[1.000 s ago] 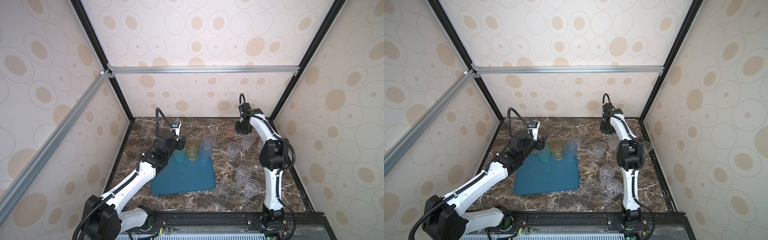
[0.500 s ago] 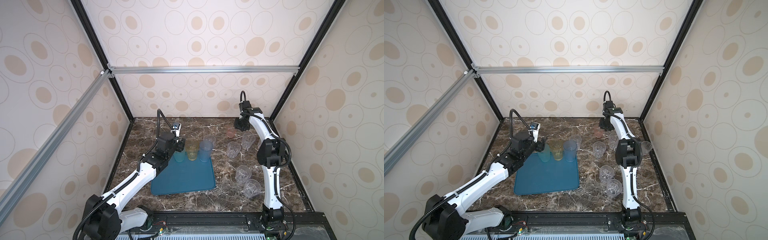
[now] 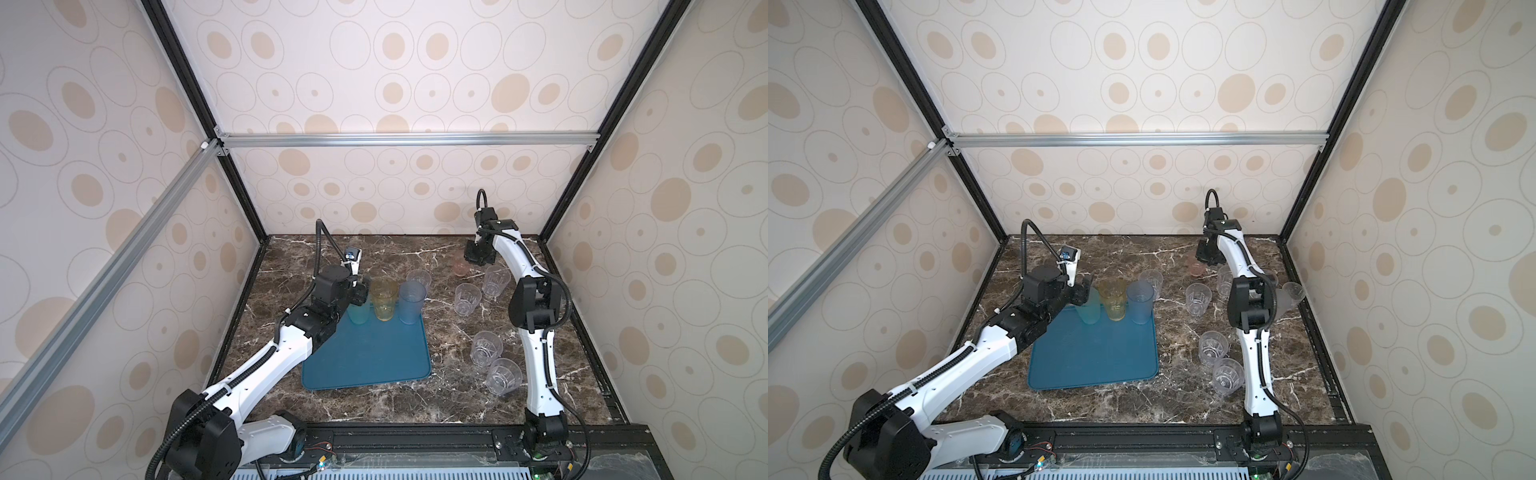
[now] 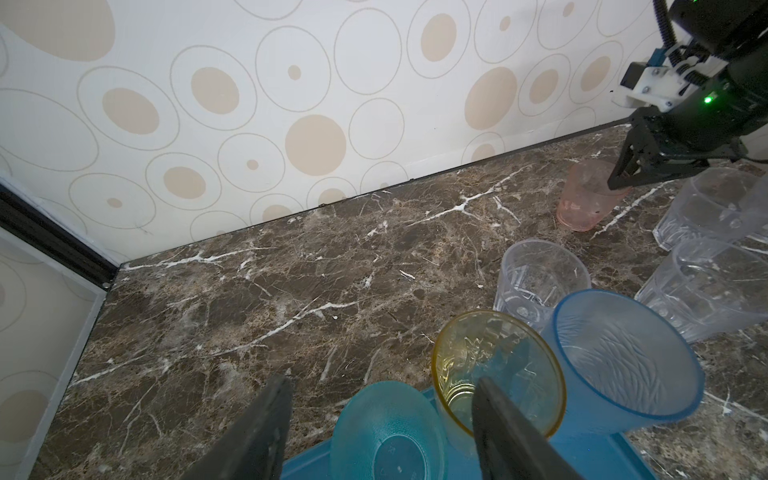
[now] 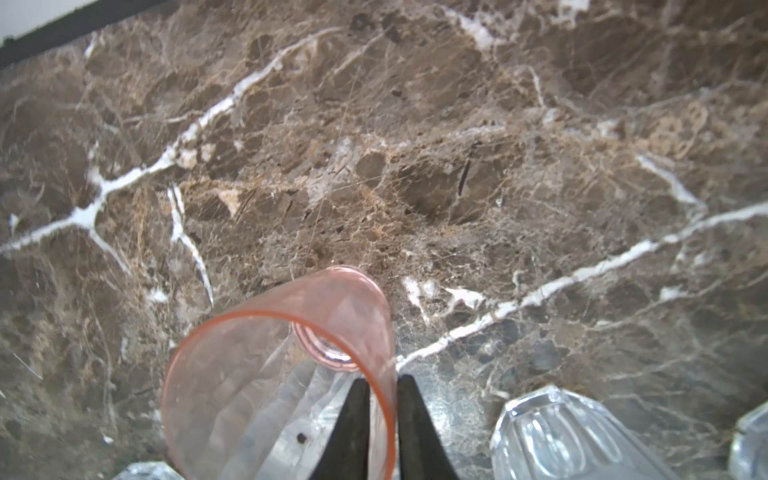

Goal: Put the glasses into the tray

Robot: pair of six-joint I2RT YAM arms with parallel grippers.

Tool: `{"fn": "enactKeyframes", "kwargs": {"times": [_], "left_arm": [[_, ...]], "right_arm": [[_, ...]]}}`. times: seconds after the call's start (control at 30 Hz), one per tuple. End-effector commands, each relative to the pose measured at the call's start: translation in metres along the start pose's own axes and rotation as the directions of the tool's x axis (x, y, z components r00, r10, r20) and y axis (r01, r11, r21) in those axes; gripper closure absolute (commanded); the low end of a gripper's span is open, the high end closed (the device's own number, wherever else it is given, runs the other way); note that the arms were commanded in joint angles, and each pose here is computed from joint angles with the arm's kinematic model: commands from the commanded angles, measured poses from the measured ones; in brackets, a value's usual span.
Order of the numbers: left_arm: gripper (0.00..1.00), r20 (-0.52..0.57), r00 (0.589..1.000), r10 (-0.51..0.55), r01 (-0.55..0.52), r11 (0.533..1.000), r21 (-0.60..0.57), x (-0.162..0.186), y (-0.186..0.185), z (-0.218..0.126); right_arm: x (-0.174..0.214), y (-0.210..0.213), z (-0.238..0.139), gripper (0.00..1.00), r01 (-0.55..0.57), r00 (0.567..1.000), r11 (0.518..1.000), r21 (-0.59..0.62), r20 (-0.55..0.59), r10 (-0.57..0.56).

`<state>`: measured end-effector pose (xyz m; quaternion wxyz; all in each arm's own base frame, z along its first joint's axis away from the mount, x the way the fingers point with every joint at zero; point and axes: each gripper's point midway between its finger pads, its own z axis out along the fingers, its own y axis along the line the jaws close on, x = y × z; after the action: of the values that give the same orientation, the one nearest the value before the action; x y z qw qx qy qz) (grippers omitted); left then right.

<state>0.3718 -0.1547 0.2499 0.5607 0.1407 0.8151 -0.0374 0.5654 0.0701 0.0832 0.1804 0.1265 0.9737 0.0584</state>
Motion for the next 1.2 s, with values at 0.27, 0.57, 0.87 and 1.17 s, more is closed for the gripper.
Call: {"fn": "enactKeyframes", "kwargs": {"times": [0.27,0.57,0.87,1.17], "left_arm": [[0.31,0.024,1.000,-0.017,0.017,1.000,-0.009,-0.012,0.001,-0.008],[0.31,0.040,0.999,-0.026,0.028,0.999,-0.042,-0.021,0.008,-0.014],[0.28,-0.045,0.999,0.000,-0.012,0.963,-0.270,-0.037,0.054,-0.030],[0.24,-0.083,0.982,-0.170,0.118,0.892,-0.436,-0.030,0.130,-0.072]], "right_arm": [[-0.010,0.007,-0.049,0.93,0.013,0.999,0.999,-0.033,0.049,-0.011],[-0.010,0.023,-0.127,0.93,0.050,0.989,0.997,-0.063,0.142,-0.041],[0.018,0.091,-0.249,0.93,0.220,0.928,0.968,-0.122,0.332,-0.169],[0.107,0.201,-0.310,0.93,0.465,0.844,0.852,-0.240,0.412,-0.344]]}}
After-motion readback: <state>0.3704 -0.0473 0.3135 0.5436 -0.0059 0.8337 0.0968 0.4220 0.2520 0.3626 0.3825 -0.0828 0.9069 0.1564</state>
